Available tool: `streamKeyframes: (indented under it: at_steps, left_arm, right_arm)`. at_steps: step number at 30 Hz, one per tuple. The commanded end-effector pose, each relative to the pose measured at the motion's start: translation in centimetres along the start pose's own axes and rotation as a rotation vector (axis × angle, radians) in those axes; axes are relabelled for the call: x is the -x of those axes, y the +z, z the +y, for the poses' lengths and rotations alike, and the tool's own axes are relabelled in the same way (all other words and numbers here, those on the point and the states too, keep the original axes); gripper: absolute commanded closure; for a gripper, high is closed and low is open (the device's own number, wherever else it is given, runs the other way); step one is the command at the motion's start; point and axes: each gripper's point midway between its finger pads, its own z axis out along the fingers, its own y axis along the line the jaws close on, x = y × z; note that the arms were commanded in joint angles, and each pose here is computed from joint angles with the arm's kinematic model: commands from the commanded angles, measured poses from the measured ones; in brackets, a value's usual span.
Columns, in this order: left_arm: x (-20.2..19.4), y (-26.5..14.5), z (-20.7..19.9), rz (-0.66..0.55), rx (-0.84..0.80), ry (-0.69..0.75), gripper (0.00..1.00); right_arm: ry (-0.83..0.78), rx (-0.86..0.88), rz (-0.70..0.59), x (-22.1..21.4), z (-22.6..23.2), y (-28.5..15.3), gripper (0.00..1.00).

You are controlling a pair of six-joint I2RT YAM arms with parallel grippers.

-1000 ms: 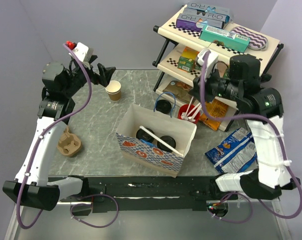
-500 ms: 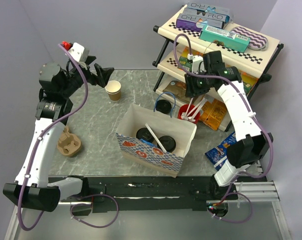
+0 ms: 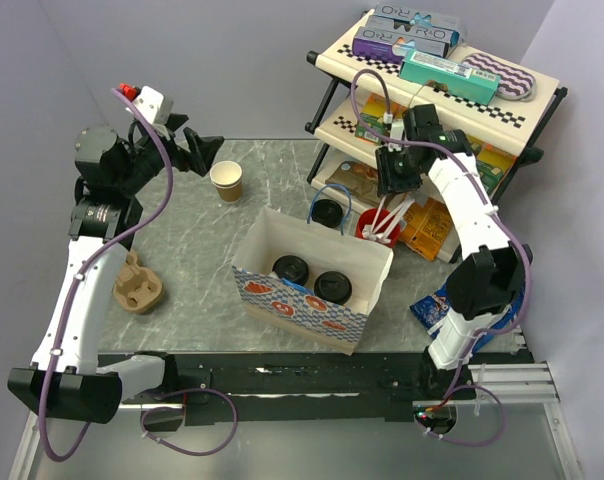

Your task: Pack the takeout coffee

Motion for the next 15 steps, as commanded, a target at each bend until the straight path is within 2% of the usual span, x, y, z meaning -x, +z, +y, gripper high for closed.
streamKeyframes:
  at_steps: [1, 5, 6, 8, 12, 14, 15]
  left_arm:
    - [2.3, -0.7, -0.3, -0.066, -0.015, 0.015, 0.03]
    - [2.4, -0.6, -0.1, -0.065, -0.009, 0.015, 0.03]
    - [2.4, -0.6, -0.1, -0.065, -0.012, 0.016, 0.03]
    - [2.5, -0.7, -0.1, -0.065, -0.012, 0.018, 0.03]
    - [2.4, -0.8, 0.0, -0.065, -0.009, 0.016, 0.03]
    - [2.4, -0.9, -0.1, -0.068, -0.012, 0.012, 0.03]
    - [2.2, -0.8, -0.1, -0.064, -0.017, 0.009, 0.03]
  right_arm:
    - [0.055, -0.058, -0.007, 1.4, -1.6, 1.2, 0.51]
    - [0.057, -0.068, 0.006, 1.7, -2.0, 2.5, 0.58]
    - [0.059, -0.069, 0.014, 1.6, -2.1, 2.8, 0.64]
    - [0.062, -0.068, 0.017, 1.6, -2.1, 2.9, 0.68]
    - [0.062, -0.069, 0.012, 1.4, -2.0, 2.5, 0.92]
    - [0.059, -0.068, 0.0, 1.5, -2.0, 2.1, 1.0]
    - [0.056, -0.058, -0.012, 1.8, -1.7, 1.7, 1.0]
